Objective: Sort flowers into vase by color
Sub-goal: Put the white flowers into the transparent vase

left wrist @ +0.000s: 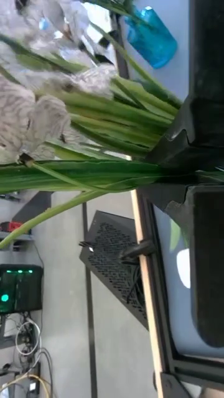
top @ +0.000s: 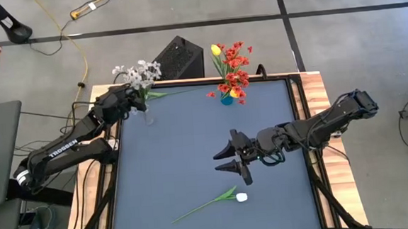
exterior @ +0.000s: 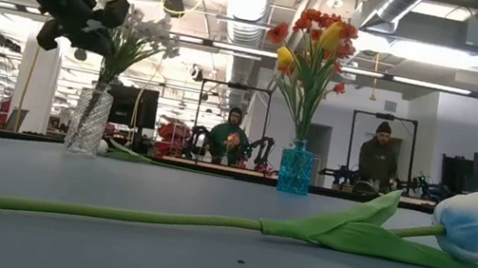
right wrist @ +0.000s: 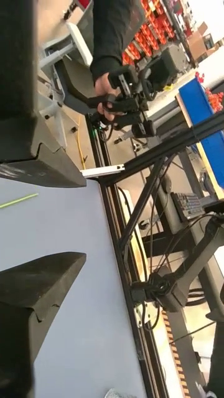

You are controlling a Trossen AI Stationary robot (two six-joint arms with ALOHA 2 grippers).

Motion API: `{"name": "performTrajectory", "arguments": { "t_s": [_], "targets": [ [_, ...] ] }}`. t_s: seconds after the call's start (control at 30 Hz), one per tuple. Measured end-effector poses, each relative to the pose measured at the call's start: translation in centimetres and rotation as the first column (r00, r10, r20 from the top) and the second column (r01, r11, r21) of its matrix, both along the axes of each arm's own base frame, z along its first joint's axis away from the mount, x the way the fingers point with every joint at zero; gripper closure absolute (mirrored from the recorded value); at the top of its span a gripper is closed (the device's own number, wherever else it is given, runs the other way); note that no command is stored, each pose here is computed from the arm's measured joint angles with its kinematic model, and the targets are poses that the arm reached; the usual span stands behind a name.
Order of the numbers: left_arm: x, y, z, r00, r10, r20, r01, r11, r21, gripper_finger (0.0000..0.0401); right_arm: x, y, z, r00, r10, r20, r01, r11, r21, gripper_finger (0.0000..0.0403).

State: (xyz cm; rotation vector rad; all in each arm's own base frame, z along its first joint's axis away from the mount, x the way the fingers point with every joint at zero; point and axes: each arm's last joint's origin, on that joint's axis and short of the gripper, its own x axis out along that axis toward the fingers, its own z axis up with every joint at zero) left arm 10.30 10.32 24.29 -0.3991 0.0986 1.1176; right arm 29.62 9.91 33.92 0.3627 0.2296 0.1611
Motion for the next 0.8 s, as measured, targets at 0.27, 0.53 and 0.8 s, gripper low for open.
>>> {"name": "performTrajectory", "arguments": {
  "t_s": [0.27,0.53,0.8],
  "targets": [
    [0.0,-0.4,-0.6,0.997,-0.032,-0.069,0.029,0.999,-0.032,0.0401,0.0,0.0,0.0,1.000,-0.001,0.000,0.001,1.000,0.000,0.0198],
    [0.0,-0.6,-0.9,0.994,-0.049,-0.099,0.043,0.997,-0.062,0.0388,-0.1,0.3,0.0,1.000,0.012,0.000,-0.012,1.000,0.000,0.0198],
    [-0.2,-0.8,-0.9,0.990,-0.076,-0.122,0.066,0.994,-0.086,0.0295,-0.2,0.5,0.0,1.000,0.018,0.000,-0.018,1.000,0.001,0.0198]
  ]
}}
